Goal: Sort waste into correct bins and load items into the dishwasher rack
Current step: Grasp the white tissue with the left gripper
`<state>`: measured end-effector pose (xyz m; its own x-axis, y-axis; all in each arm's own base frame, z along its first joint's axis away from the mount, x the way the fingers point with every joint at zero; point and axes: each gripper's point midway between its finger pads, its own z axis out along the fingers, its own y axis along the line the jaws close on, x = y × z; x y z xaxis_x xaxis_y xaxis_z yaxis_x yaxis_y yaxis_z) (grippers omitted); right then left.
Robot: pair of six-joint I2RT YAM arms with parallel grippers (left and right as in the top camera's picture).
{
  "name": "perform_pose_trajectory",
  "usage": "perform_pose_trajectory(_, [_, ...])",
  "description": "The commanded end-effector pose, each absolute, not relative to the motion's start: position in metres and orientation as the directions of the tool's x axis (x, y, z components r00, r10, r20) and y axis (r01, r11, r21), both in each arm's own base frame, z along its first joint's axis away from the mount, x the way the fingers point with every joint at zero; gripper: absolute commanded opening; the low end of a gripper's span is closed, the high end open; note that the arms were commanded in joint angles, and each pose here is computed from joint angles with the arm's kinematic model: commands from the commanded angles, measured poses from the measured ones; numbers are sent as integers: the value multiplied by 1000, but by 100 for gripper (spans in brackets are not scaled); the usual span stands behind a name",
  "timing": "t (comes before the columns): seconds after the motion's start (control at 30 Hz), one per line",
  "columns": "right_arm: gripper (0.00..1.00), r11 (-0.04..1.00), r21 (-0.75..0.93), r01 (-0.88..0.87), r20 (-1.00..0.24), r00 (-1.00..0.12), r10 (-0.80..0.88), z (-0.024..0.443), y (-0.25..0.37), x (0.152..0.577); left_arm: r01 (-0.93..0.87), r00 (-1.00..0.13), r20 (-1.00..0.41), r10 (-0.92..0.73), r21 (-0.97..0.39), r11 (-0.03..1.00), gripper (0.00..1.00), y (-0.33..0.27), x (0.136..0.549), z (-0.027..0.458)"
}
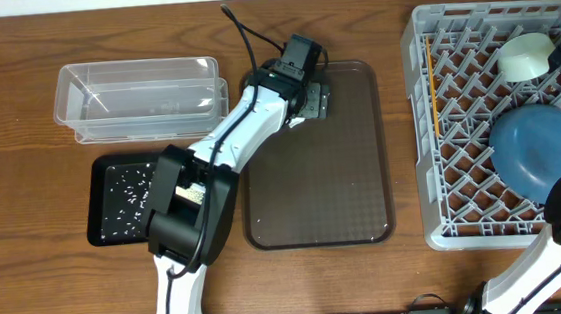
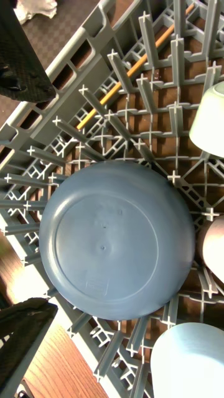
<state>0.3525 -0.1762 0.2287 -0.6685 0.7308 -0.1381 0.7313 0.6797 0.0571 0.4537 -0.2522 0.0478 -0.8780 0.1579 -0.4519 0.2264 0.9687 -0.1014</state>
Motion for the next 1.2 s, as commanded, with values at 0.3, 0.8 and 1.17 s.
perform_pose_trajectory(0.3, [99,664,60,745,-139,-652,745,230,-178,351,322,-858,-429,282,-23,946,81,-256,455,17])
perform_pose_trajectory(0.8, [99,664,60,745,-139,-652,745,230,-178,351,336,-847,-445,289,-27,942,19,-262,452,30])
perform_pose_trajectory(1.17, [99,664,60,745,-139,-652,745,230,-178,351,203,-770,-619,155,-8,979,6,-242,469,126])
